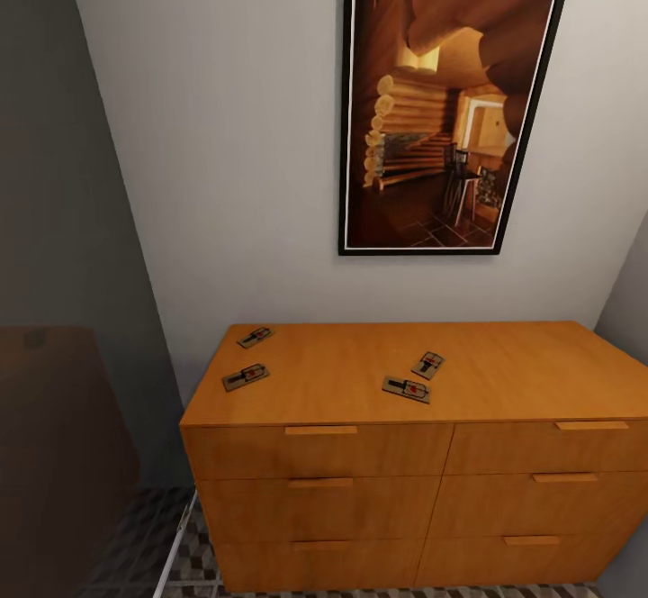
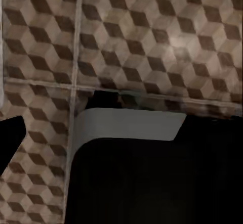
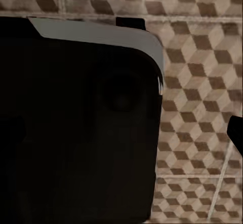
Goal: Take the four mousetraps from the cabinet in the bathroom and place them on the bathroom floor. Make sure all four end up on the same floor surface, and ensure that at least two of them are either under or directly next to the same bathroom sink.
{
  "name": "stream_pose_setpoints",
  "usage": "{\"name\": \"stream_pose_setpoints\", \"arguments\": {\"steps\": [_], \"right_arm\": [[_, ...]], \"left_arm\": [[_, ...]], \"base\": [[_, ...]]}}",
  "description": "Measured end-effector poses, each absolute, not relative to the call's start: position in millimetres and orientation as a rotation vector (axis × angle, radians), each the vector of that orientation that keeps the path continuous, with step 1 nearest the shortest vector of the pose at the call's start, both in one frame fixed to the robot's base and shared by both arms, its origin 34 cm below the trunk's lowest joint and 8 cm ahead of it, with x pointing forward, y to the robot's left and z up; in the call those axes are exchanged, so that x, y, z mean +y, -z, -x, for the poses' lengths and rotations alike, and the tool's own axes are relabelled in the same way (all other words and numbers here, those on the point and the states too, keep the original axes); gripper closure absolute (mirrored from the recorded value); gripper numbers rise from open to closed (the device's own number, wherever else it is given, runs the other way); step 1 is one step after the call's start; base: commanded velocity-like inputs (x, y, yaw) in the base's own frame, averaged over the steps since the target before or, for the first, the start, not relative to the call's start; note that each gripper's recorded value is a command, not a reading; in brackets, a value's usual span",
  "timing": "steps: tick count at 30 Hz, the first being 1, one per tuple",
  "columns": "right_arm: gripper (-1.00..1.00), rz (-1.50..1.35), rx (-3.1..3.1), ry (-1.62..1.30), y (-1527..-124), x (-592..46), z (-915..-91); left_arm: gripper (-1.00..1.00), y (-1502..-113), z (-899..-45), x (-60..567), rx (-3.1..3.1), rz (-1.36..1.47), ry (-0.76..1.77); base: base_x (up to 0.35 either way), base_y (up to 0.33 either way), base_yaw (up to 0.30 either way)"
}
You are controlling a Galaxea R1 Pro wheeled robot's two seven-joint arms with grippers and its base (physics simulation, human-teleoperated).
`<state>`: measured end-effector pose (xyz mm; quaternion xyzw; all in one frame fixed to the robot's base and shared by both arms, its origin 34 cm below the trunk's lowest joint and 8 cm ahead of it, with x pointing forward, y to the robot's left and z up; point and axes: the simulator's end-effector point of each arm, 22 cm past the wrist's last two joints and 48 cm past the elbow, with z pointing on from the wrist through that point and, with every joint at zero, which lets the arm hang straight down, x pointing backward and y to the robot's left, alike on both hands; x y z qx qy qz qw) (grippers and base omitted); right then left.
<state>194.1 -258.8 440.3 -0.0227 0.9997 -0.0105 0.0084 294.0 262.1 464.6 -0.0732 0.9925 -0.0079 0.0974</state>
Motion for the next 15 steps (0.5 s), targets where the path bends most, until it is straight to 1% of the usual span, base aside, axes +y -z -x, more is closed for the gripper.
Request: {"name": "stream_pose_setpoints", "arguments": {"steps": [1, 2, 3, 10, 15], "right_arm": [[-1.00, 0.101, 3.220, 0.059, -445.4, -265.4, -198.7], [-1.00, 0.096, 3.109, 0.064, -457.2, -265.7, -261.5], [-1.00, 0.091, 2.954, 0.067, -481.4, -264.7, -335.3], [-1.00, 0.078, 2.824, 0.077, -524.4, -265.0, -408.0], [-1.00, 0.071, 2.753, 0.083, -554.0, -265.6, -443.9]], "left_arm": [[-1.00, -490.8, -338.8, 264.5, 2.934, 0.196, 0.023], [-1.00, -524.9, -397.0, 267.0, 2.812, 0.180, 0.019], [-1.00, -529.1, -401.6, 268.2, 2.806, 0.180, 0.011], [-1.00, -578.6, -455.5, 274.3, 2.694, 0.169, -0.032], [-1.00, -611.0, -480.1, 273.1, 2.648, 0.157, -0.030]], "base": [[0.000, 0.000, 0.000], [0.000, 0.000, 0.000], [0.000, 0.000, 0.000], [0.000, 0.000, 0.000], [0.000, 0.000, 0.000]]}}
